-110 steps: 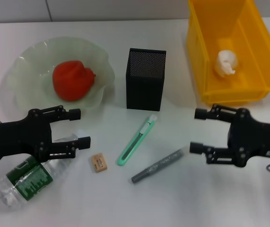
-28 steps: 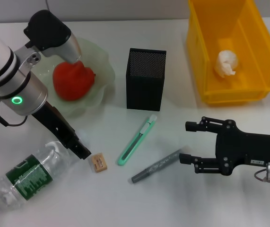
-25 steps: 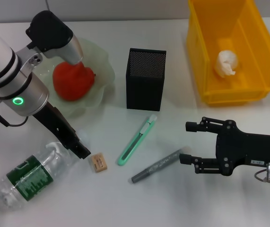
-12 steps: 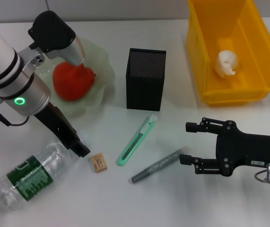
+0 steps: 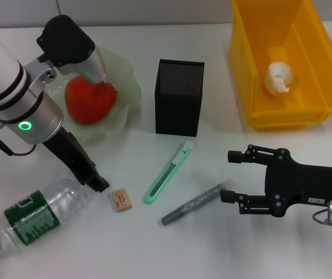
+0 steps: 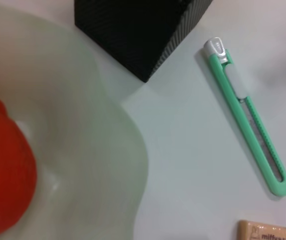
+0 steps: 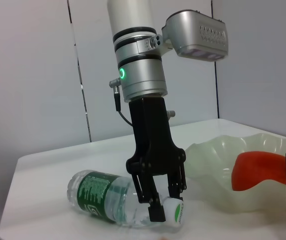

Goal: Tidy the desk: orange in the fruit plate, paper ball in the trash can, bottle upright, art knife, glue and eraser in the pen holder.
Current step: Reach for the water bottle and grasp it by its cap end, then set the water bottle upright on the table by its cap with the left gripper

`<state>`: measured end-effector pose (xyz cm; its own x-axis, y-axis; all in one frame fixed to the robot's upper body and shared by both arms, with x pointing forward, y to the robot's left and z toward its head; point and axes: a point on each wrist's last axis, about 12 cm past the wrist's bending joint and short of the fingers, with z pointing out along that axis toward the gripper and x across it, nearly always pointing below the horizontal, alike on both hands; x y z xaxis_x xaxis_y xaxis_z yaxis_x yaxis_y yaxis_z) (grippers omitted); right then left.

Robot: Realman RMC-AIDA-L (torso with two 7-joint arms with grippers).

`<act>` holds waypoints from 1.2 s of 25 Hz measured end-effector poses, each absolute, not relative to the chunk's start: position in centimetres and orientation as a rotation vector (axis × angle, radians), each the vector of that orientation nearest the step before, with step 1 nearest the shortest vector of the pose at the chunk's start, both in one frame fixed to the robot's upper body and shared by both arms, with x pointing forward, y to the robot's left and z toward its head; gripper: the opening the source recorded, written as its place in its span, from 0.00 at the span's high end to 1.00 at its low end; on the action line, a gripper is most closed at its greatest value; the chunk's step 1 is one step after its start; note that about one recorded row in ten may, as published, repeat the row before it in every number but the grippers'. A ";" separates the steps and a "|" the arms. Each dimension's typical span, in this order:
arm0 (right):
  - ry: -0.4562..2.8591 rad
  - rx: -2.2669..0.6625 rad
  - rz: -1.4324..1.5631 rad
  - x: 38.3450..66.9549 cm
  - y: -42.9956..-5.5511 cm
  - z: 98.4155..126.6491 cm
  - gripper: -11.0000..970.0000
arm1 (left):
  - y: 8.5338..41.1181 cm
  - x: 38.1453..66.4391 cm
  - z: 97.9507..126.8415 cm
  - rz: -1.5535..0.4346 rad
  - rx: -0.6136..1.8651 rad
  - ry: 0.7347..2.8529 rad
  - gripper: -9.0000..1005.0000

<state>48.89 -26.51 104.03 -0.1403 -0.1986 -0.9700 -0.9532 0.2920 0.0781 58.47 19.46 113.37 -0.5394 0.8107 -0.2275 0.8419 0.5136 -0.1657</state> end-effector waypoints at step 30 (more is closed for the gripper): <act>1.559 -1.098 0.975 48.9 -26.3 104.2 0.18 | 26.5 55.2 117.6 -0.814 1.382 1.947 0.55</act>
<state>48.94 -26.28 104.20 -0.1358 -0.1918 -0.9720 -0.9579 0.2760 0.0794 55.19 26.50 117.64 -0.2698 0.5800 -0.7686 0.9545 0.2666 -0.1339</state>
